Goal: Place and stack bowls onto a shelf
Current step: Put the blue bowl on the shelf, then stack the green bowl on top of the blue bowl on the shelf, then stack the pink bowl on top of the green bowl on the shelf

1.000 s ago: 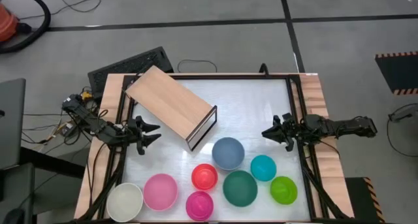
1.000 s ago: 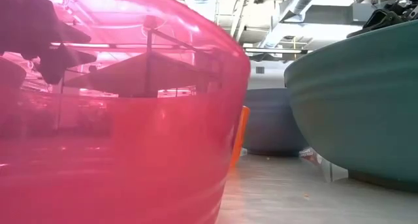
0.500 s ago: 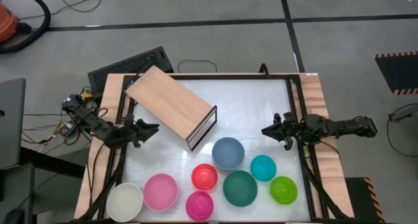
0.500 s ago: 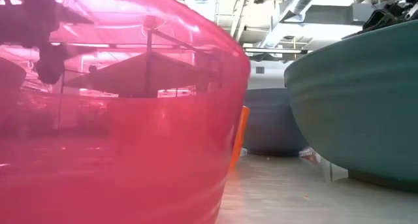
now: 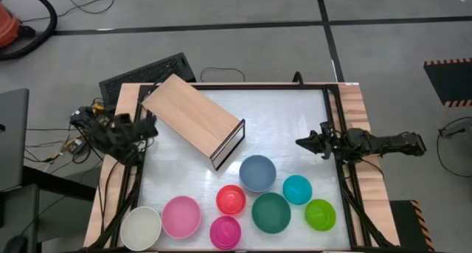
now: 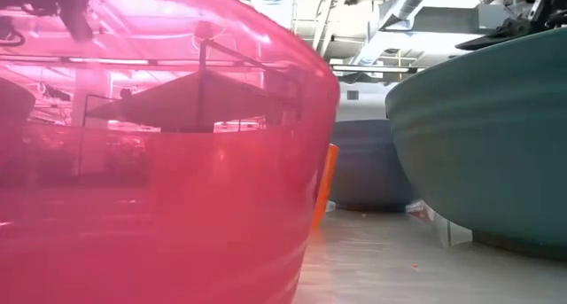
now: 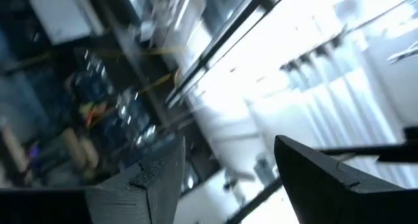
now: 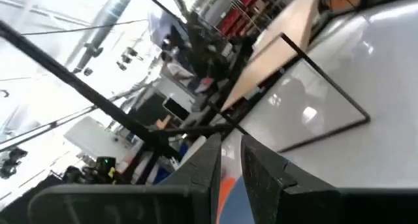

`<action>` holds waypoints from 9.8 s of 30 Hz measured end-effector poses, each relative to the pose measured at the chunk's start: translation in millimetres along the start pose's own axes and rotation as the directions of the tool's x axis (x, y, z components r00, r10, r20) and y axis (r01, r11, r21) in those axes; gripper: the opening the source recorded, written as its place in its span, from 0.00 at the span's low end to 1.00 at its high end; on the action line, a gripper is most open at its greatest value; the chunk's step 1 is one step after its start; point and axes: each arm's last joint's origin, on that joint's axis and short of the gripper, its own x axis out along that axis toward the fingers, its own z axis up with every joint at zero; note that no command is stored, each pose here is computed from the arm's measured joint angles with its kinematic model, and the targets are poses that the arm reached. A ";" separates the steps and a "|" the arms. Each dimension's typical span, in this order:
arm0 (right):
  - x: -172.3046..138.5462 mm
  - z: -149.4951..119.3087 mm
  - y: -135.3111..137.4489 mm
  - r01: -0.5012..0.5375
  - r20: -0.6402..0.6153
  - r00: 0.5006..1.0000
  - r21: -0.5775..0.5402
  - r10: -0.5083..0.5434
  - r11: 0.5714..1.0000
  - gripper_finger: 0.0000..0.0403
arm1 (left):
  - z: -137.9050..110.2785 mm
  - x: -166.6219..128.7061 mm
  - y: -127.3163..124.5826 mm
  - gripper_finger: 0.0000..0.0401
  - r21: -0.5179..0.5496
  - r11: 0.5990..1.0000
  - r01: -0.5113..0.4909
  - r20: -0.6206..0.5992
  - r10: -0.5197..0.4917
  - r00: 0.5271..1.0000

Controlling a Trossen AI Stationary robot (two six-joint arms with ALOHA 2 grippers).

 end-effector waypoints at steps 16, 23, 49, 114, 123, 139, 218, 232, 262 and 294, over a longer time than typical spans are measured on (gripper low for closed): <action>-15.2 95.6 107.5 -0.164 0.370 0.892 -0.268 0.259 0.949 0.21 | 50.4 65.9 -96.6 0.55 0.255 0.965 -0.054 0.058 0.040 0.997; 26.3 122.3 146.9 0.247 -0.015 0.965 -0.265 -0.260 0.932 0.19 | 57.9 89.3 -121.2 0.55 0.402 0.870 -0.284 0.001 0.310 0.951; 188.4 -19.3 52.1 0.643 -0.637 0.239 -0.461 -0.733 0.611 0.65 | 46.9 84.7 -112.8 0.55 0.448 0.852 -0.270 -0.193 0.388 0.901; 356.8 144.7 49.4 0.625 -0.520 0.406 -0.442 -0.751 0.644 0.06 | 43.2 80.4 -105.6 0.55 0.429 0.840 -0.331 -0.200 0.446 0.873; 357.8 145.0 49.8 0.618 -0.517 0.417 -0.442 -0.748 0.650 0.34 | 43.0 80.1 -105.1 0.55 0.436 0.837 -0.330 -0.202 0.449 0.871; 305.6 181.2 140.1 0.488 -0.456 0.594 -0.450 -0.662 0.748 0.37 | 17.6 75.9 -96.8 0.55 0.504 0.852 -0.141 -0.495 0.419 0.761; 240.3 -135.1 116.6 -0.110 -0.688 0.059 -0.725 -0.724 0.680 0.60 | -59.6 68.0 -88.3 0.55 0.353 0.929 -0.112 -0.878 0.370 0.305; 246.5 -116.8 111.8 0.089 -0.687 0.001 -0.724 -0.727 0.684 0.07 | -59.5 67.6 -87.8 0.55 0.364 0.926 -0.095 -0.876 0.375 0.302; 333.1 170.5 119.8 0.638 -0.312 0.577 -0.404 -0.755 0.655 0.07 | -58.6 68.8 -86.8 0.55 0.384 0.913 -0.140 -0.846 0.408 0.343; 345.0 166.0 89.2 0.645 -0.401 0.524 -0.389 -0.751 0.658 0.44 | -58.4 68.8 -86.3 0.55 0.393 0.908 -0.144 -0.839 0.418 0.349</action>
